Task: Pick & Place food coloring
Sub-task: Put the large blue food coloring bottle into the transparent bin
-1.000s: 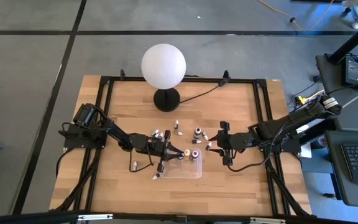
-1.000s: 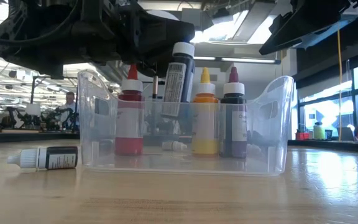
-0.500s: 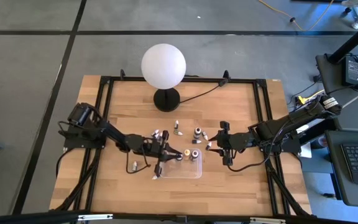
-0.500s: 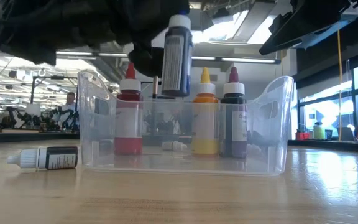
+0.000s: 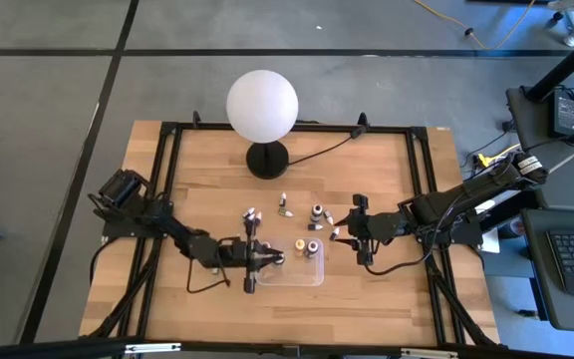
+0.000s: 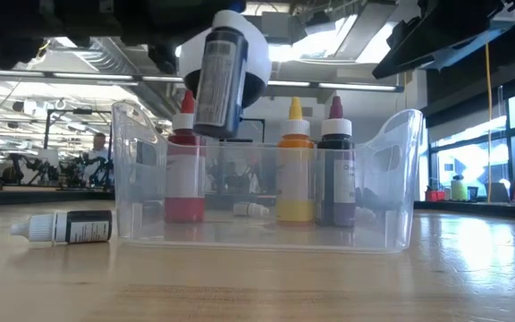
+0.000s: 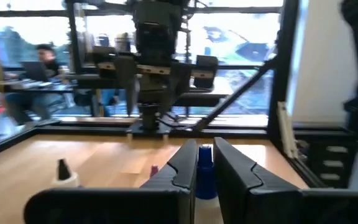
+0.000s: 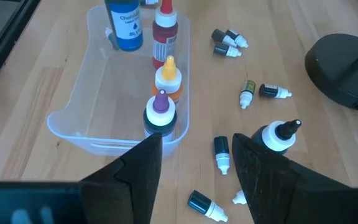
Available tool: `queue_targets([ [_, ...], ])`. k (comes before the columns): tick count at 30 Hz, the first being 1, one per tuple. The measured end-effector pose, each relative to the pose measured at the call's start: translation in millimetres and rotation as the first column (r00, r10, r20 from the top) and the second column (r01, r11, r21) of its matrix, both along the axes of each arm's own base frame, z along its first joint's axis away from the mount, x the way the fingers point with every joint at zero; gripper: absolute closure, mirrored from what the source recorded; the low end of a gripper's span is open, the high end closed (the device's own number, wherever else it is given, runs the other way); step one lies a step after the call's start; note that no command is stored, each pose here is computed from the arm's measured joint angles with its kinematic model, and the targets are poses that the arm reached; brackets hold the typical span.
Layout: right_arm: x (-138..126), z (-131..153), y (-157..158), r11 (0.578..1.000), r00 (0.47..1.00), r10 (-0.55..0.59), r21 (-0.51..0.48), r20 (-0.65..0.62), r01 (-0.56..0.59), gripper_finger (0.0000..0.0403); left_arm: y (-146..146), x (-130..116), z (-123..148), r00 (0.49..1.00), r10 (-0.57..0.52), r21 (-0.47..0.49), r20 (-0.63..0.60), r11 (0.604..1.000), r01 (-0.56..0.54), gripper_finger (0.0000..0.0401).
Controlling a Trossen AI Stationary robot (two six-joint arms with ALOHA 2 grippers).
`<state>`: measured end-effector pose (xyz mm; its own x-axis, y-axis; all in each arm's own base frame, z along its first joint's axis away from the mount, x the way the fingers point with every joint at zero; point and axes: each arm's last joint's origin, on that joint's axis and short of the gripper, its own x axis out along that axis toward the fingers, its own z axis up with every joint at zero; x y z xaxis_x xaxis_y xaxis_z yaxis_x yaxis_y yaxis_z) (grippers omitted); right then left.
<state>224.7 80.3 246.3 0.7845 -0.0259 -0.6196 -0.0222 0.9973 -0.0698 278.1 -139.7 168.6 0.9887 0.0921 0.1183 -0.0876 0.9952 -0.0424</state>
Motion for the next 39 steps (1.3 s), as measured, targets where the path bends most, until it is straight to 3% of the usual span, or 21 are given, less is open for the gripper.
queue_targets([
  [7, 0.6, 0.8, 0.3, 1.0, 1.0, 0.001, 0.003, 0.01, -0.001, 0.0205, -16.2, 16.2, -7.2, 0.981, 0.189, 0.068, -0.031, 0.98, -0.187, 0.037],
  [11, 0.6, 0.7, 0.2, 1.0, 1.0, 0.0, 0.004, 0.009, 0.0, 0.0205, -23.3, 25.0, -13.8, 0.968, 0.246, 0.086, -0.042, 0.967, -0.242, 0.037],
  [17, 0.3, 0.4, 0.1, 1.0, 1.0, 0.001, 0.001, 0.005, -0.001, 0.0205, -31.1, 29.8, -19.6, 0.904, 0.422, 0.07, -0.063, 0.906, -0.418, 0.0371],
  [20, 0.1, 0.2, 0.1, 1.0, 1.0, 0.001, -0.001, 0.002, -0.001, 0.0205, -34.5, 32.8, -19.3, 0.893, 0.446, 0.04, -0.059, 0.895, -0.445, 0.037],
  [39, 0.1, 0.1, 0.0, 1.0, 1.0, 0.016, -0.02, 0.001, -0.016, 0.0205, -34.1, 39.4, -31.7, 0.87, 0.482, 0.083, -0.102, 0.876, -0.475, 0.0358],
])
